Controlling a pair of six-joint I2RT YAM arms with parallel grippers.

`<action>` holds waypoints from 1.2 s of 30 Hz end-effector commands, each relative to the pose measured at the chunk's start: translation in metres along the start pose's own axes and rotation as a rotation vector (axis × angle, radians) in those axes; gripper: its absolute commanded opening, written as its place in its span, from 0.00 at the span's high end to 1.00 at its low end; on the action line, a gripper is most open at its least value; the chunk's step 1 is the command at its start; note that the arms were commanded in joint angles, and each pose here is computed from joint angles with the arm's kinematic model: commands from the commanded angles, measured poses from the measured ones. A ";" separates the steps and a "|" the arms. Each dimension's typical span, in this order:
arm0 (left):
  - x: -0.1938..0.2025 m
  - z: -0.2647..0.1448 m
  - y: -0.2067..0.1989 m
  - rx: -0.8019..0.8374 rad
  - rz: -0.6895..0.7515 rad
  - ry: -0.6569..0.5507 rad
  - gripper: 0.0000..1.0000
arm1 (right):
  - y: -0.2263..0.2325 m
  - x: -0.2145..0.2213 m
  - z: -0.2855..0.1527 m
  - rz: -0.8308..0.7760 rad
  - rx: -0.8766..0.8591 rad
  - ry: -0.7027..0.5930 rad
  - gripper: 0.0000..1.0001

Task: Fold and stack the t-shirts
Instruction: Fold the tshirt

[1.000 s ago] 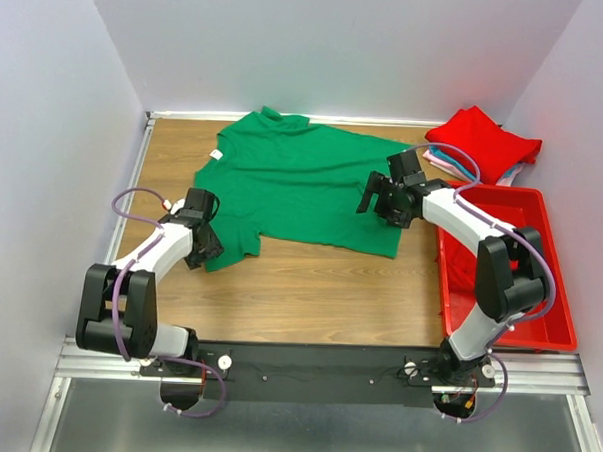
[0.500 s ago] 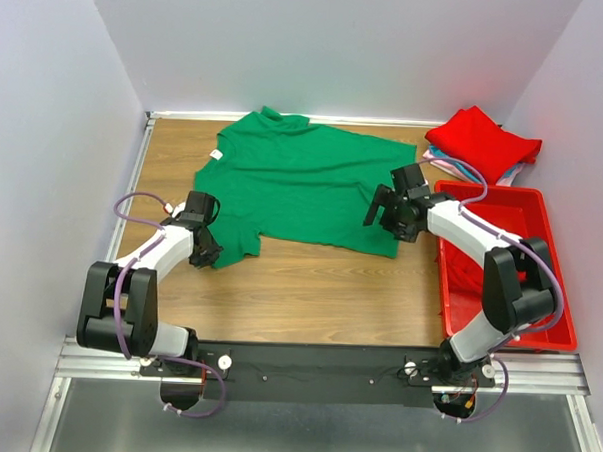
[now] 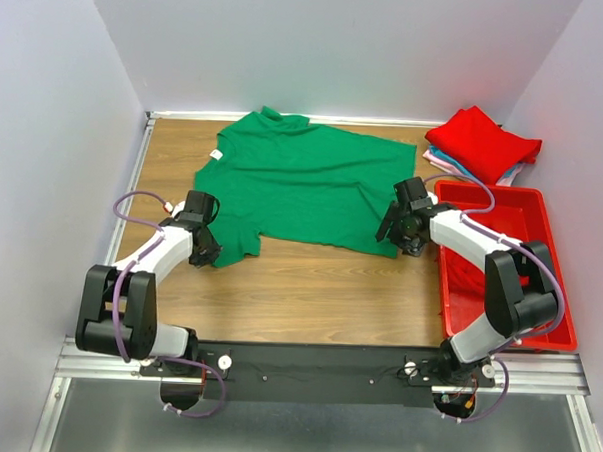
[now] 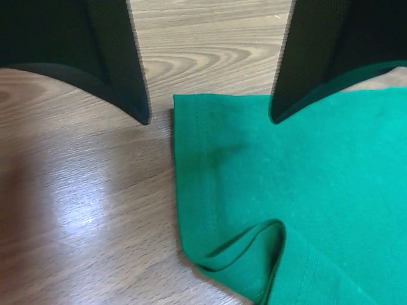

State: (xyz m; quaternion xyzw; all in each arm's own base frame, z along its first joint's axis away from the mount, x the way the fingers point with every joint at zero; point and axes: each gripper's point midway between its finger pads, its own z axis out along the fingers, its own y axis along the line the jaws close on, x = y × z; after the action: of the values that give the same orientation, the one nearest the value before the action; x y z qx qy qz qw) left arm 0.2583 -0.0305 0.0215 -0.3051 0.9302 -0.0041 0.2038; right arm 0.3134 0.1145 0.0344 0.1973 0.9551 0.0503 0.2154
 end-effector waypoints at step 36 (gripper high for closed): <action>-0.033 -0.073 -0.013 0.163 -0.136 -0.110 1.00 | -0.044 0.076 -0.027 0.000 0.080 0.261 0.98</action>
State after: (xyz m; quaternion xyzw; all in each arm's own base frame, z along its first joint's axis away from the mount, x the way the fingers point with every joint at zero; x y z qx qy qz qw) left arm 0.2663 -0.0320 0.0851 -0.3366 0.8990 -0.0654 0.2724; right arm 0.2598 0.1066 0.0176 0.2044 0.9689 0.0357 0.1349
